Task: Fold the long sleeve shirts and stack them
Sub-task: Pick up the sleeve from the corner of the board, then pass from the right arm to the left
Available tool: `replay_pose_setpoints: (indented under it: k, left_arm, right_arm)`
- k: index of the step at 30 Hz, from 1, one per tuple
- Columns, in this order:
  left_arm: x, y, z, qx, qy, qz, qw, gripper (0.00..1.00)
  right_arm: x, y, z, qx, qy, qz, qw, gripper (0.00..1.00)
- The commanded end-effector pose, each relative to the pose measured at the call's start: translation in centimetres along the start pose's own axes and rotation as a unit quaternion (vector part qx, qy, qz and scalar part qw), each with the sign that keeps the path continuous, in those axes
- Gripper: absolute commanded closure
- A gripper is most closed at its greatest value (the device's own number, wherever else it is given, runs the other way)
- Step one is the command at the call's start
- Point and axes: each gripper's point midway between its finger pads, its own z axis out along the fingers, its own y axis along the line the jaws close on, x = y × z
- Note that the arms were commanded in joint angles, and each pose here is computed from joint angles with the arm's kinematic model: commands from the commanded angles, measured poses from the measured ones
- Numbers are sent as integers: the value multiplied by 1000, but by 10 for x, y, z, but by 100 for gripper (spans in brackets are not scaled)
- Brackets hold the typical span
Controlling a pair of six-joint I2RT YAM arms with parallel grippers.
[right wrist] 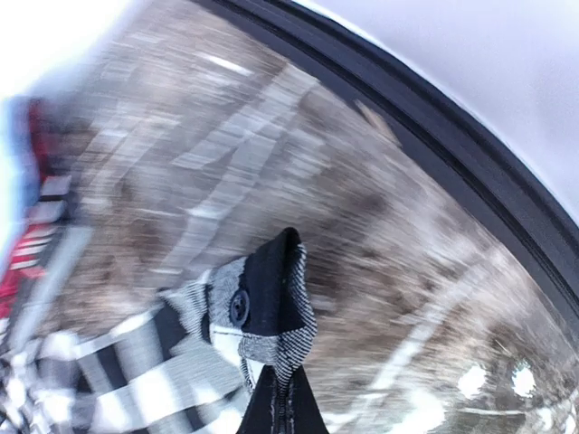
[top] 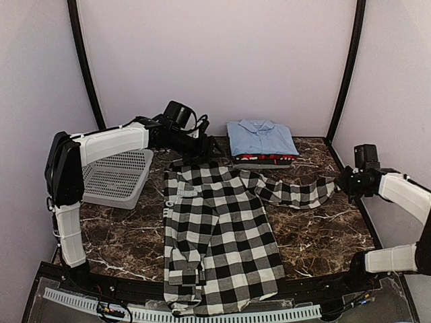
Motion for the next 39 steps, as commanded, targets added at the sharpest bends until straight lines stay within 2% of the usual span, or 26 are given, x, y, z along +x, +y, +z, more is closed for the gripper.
replay_pose_setpoints:
  k: [1, 4, 9, 13, 19, 21, 25, 32, 39]
  left_arm:
    - [-1, -30, -30, 43, -1, 2, 999, 36]
    - [1, -41, -33, 71, 10, -3, 997, 36]
    - [5, -56, -35, 113, 23, -10, 993, 36]
    - [11, -66, -36, 149, 39, -24, 988, 35]
    - [25, -75, -38, 212, 56, -70, 973, 27]
    - [32, -73, -36, 226, 63, -100, 967, 27]
    - [31, -69, -36, 223, 50, -108, 967, 26]
    - [32, -50, -28, 175, 34, -116, 977, 25]
    - [24, -24, -35, 81, -1, -117, 990, 27]
  right_arm:
    - [-36, 79, -49, -111, -97, -83, 986, 100]
    - [-31, 121, -72, -166, -116, -131, 971, 100]
    - [8, 196, -104, -271, -114, -211, 932, 100]
    - [51, 251, -123, -348, -93, -256, 897, 100]
    - [126, 313, -120, -401, -41, -306, 862, 100]
    - [148, 327, -119, -409, -30, -322, 853, 100]
    - [181, 347, -120, -422, -15, -346, 838, 100]
    - [229, 361, -118, -421, -1, -410, 809, 100]
    - [250, 362, -110, -379, -32, -466, 799, 100]
